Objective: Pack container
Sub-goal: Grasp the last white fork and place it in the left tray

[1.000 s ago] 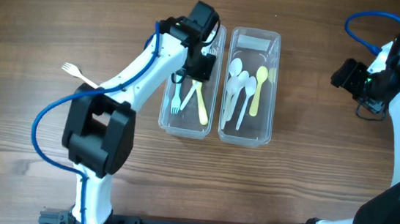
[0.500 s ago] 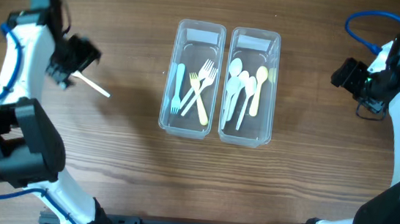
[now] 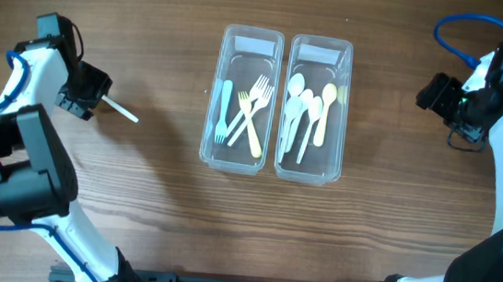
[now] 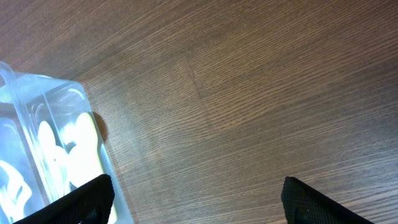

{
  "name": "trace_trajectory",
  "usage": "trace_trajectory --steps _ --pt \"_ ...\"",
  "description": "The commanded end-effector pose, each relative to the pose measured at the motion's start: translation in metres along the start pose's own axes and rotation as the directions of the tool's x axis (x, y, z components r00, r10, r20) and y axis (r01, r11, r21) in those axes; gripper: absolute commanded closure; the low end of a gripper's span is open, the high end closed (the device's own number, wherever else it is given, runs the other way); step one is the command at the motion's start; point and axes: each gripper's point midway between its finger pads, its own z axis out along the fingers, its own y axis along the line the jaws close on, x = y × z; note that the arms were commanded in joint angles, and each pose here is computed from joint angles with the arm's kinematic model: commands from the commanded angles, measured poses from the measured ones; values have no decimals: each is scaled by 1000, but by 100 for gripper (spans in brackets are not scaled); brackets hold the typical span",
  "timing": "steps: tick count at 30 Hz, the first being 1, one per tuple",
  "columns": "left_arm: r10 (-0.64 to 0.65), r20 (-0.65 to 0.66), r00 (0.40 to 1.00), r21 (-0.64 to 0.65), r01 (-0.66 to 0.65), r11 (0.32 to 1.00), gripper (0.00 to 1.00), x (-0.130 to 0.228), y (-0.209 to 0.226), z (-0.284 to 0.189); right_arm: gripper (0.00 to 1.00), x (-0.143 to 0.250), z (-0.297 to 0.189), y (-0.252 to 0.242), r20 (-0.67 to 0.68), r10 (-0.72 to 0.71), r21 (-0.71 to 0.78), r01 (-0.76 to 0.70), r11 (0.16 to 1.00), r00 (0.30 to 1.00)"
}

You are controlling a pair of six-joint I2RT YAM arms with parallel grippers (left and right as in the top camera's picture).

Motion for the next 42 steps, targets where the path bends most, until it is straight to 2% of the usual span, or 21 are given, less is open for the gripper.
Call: trace_trajectory --steps 1,8,12,15,17,18,21,26,28,31,33,35,37,40,42 --pt "11 32 999 -19 -10 1000 45 -8 3 11 14 2 5 -2 -15 -9 13 9 1000 1000" --pt "44 22 999 -48 -43 998 46 -7 5 28 14 3 5 -2 -16 -8 9 8 1000 1000" --pt "168 44 985 -23 -167 986 50 1 -16 28 14 3 5 0 -17 -9 2 9 1000 1000" --pt "205 48 978 -16 -204 979 51 10 -29 35 14 3 5 0 -17 -9 2 9 1000 1000" --pt "171 24 985 -35 -170 985 58 15 -24 41 14 3 5 0 -17 -9 2 9 1000 1000" --pt "116 2 993 -55 -116 992 58 19 -18 47 14 3 5 0 -18 -9 2 9 1000 1000" --pt "65 -23 998 -84 -67 994 60 24 -11 51 15 3 5 0 -18 -9 2 9 1000 1000" --pt "16 -31 999 -98 -19 995 95 27 -7 51 15 3 5 0 -18 -8 2 8 1000 1000" --pt "16 -34 999 -92 -19 996 95 27 -8 50 14 3 5 0 -18 -9 2 9 1000 1000" --pt "113 -61 992 3 -113 994 96 27 -31 40 14 3 5 0 -16 -9 2 9 1000 1000" --pt "302 -32 953 205 -290 935 96 24 -88 1 14 2 5 0 -13 -10 1 10 1000 1000" --pt "417 31 909 276 -408 870 96 27 -118 -32 14 2 5 0 -12 -9 1 9 1000 1000" --pt "590 153 793 314 -605 732 96 49 -159 -75 14 2 5 0 -12 -10 1 10 1000 1000" --pt "720 208 663 343 -738 581 96 108 -190 -105 14 2 5 0 -12 -10 2 10 1000 1000" --pt "839 249 484 348 -853 389 96 178 -208 -119 14 2 5 0 -13 -10 2 10 1000 1000"
